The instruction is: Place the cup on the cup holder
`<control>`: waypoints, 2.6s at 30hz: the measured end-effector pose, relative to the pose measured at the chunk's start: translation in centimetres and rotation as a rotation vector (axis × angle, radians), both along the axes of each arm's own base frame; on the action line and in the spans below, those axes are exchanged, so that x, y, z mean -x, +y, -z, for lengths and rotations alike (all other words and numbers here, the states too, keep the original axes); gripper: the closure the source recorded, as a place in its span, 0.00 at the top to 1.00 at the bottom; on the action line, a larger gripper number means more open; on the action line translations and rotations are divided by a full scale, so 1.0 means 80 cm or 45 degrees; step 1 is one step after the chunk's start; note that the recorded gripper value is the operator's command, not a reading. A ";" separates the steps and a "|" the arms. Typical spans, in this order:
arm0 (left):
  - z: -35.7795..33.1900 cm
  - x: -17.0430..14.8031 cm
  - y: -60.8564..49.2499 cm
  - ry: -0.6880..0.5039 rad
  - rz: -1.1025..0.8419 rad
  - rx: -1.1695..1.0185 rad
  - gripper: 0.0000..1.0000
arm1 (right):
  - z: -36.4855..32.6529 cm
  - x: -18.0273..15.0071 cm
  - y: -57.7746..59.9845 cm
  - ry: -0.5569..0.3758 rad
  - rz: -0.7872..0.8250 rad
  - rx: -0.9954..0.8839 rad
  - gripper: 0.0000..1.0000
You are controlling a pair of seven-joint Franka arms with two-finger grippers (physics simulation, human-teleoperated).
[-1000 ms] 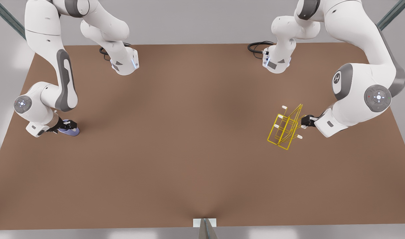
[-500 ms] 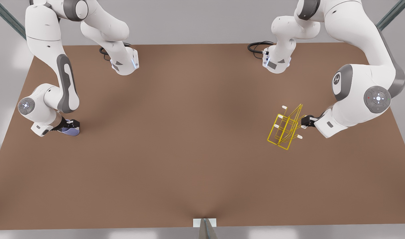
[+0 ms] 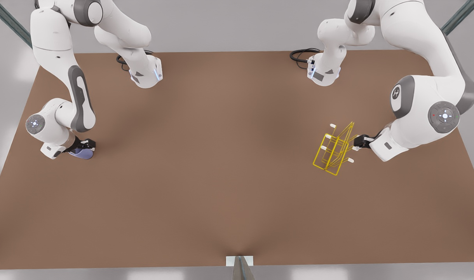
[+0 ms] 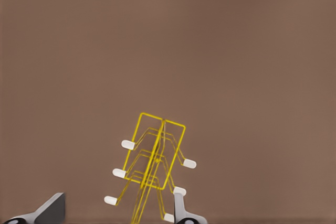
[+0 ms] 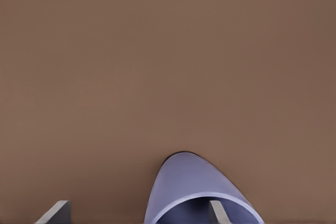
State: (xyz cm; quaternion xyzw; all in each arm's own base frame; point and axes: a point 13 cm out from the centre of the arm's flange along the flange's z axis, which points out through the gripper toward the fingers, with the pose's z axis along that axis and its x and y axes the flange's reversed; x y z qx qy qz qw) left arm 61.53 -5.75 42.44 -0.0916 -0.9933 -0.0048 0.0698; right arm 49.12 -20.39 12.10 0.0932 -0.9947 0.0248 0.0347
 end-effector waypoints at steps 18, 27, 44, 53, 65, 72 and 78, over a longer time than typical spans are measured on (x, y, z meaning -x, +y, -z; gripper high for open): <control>0.001 0.004 0.001 0.016 0.004 0.000 1.00 | 0.029 0.010 0.001 0.010 -0.001 -0.010 0.57; -0.002 0.005 0.013 0.020 -0.013 -0.007 1.00 | 0.031 0.009 0.001 0.007 -0.008 -0.012 0.21; 0.001 0.009 0.011 0.040 -0.019 -0.007 1.00 | -0.059 -0.066 0.200 -0.123 -0.144 -0.256 0.21; 0.003 0.008 0.012 0.041 -0.021 -0.010 1.00 | -0.066 -0.094 0.527 -0.033 0.017 -0.919 0.21; 0.016 0.002 0.014 0.047 -0.026 -0.013 1.00 | -0.031 -0.092 0.845 0.270 0.345 -1.742 0.21; 0.021 0.000 0.014 0.049 -0.027 -0.013 1.00 | -0.006 -0.080 0.900 0.296 0.299 -1.893 0.21; 0.022 -0.001 0.014 0.047 -0.026 -0.013 1.00 | -0.005 -0.039 0.915 0.311 0.230 -1.899 0.21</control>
